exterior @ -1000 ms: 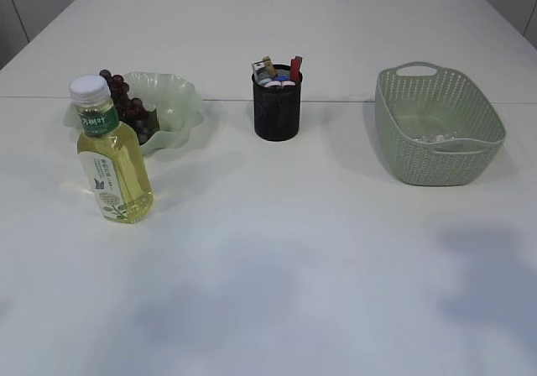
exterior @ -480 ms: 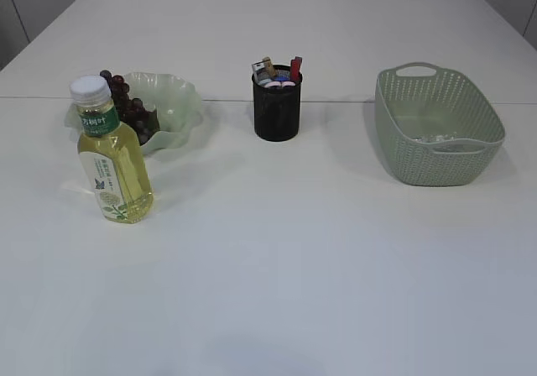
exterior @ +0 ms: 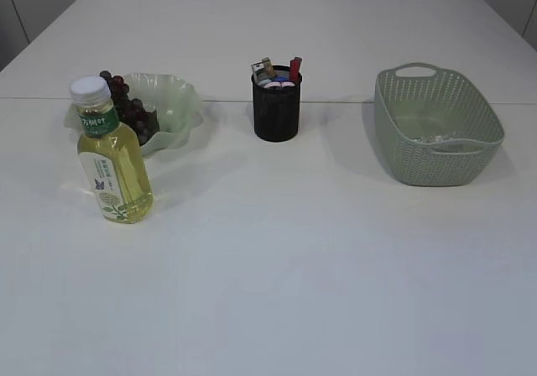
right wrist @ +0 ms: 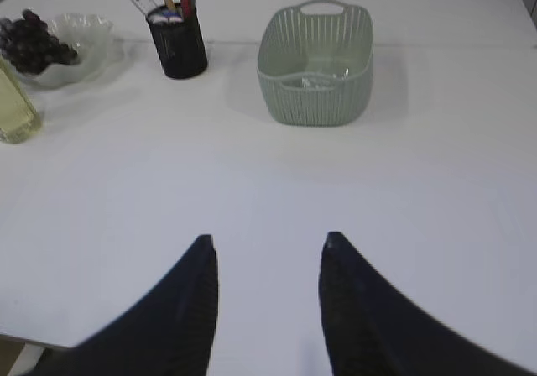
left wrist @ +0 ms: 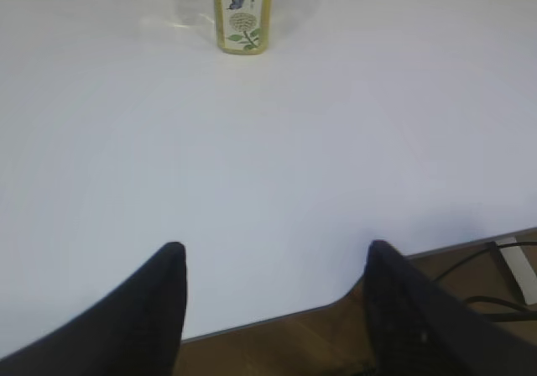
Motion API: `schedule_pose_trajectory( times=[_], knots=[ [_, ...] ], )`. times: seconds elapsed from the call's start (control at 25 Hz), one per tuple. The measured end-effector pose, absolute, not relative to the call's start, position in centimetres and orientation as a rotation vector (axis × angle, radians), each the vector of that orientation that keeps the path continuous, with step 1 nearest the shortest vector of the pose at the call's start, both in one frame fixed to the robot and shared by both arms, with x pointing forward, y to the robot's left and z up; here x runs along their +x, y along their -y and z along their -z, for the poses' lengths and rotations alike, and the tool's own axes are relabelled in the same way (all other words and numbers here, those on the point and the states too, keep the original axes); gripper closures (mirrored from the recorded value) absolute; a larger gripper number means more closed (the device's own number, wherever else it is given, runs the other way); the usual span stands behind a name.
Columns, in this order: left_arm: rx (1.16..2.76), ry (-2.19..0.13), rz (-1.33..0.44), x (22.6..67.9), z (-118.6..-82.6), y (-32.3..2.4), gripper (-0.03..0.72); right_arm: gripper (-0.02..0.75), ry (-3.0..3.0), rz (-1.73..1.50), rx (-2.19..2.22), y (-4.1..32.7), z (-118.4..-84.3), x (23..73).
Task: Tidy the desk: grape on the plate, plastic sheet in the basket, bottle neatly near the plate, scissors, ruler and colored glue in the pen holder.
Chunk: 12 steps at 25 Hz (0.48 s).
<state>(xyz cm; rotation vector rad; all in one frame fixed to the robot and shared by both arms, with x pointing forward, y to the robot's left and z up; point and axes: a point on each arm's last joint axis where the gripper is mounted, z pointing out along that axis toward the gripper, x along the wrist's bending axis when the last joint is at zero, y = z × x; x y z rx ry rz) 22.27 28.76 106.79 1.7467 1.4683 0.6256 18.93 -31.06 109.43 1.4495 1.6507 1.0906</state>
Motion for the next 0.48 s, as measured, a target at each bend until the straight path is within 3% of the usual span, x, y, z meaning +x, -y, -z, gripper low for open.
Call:
schedule_pose_trajectory(
  times=[0.48],
  knots=[
    [1.738,-1.465,-0.696,21.5,-105.7,-29.2,0.202,0.405,-1.780,-0.937,1.562,30.6,-104.9,21.5]
  ],
)
